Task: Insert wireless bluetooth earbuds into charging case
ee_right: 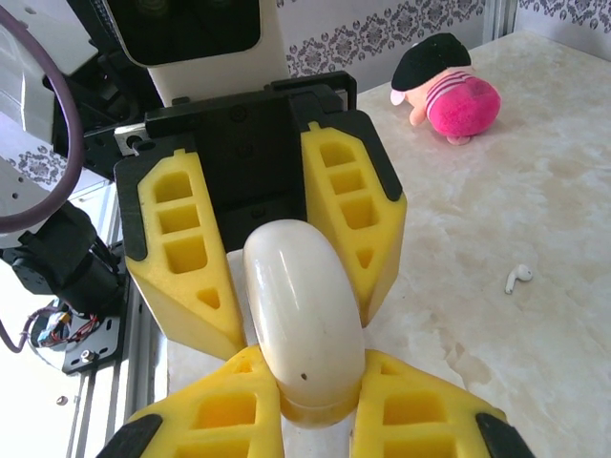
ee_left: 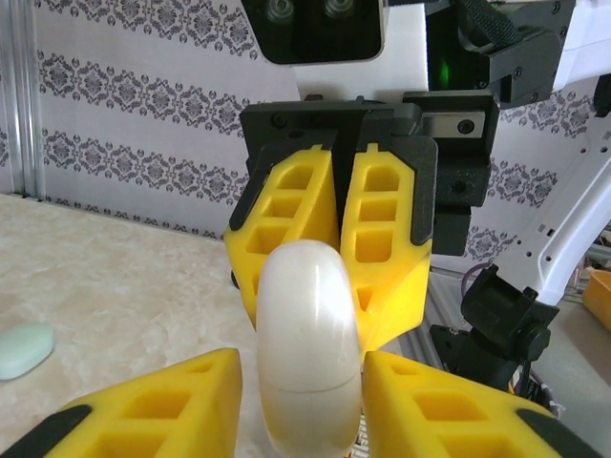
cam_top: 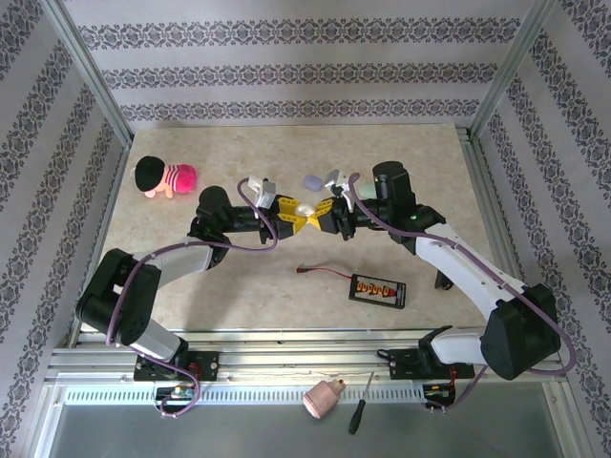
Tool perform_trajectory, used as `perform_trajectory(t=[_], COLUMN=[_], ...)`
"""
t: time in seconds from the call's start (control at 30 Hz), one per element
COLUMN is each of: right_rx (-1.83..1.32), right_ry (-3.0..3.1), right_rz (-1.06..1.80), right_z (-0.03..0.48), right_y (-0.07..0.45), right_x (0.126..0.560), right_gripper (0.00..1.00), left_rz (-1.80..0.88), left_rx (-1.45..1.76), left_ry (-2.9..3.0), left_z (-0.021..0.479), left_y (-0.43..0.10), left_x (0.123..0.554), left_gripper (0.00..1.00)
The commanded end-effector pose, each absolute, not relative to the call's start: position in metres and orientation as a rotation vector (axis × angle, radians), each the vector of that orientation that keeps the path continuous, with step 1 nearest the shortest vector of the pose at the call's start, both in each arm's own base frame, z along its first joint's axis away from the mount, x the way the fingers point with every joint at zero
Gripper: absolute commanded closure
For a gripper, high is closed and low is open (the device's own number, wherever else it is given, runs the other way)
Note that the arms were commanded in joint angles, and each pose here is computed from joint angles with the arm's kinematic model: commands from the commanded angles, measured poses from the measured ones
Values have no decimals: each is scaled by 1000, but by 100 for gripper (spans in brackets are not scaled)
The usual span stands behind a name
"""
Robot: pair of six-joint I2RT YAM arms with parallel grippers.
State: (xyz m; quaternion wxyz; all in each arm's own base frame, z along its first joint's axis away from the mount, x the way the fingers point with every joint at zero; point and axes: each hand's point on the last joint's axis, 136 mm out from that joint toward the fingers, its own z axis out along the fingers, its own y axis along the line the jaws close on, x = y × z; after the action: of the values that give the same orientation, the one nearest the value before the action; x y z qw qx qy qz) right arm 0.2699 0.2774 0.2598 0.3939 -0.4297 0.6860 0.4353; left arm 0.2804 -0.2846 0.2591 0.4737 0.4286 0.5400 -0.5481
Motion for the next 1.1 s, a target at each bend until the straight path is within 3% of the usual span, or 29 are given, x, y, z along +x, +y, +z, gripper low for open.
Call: perform_trajectory(t=[0.0, 0.33, 0.37, 0.43, 0.5, 0.77, 0.83, 0.93, 1.07], right_rx=[-1115, -1134, -1135, -1137, -1137, -1124, -1121, -1093, -1020], right_ry=[1666, 1667, 1669, 1669, 1672, 1674, 1671, 1674, 1691], right_rz=[1104, 1132, 1132, 1134, 1132, 1118, 1114, 1101, 1112], right_z=[276, 273, 272, 272, 271, 272, 274, 276, 280], right_y=[284, 286, 286, 286, 286, 286, 286, 283, 278], right_x=[269, 265, 265, 264, 264, 267, 267, 271, 280], right_gripper=[88, 87, 87, 87, 87, 86, 81, 65, 51], left_rz=[-1352, -1347, -1349, -1348, -1343, -1343, -1340, -1329, -1313], left_rx=[1073, 1076, 1075, 1070, 1067, 1072, 1075, 1079, 1098], left_ry=[1284, 1269, 1269, 1271, 1271, 1271, 1268, 1266, 1254], left_z=[266, 269, 269, 269, 269, 267, 267, 265, 265], left_y=[-286, -285, -286, -285, -285, -285, -285, -284, -282], left_x=[279, 277, 277, 278, 278, 277, 276, 275, 272], left_gripper=[61, 74, 73, 61, 60, 79, 85, 87, 90])
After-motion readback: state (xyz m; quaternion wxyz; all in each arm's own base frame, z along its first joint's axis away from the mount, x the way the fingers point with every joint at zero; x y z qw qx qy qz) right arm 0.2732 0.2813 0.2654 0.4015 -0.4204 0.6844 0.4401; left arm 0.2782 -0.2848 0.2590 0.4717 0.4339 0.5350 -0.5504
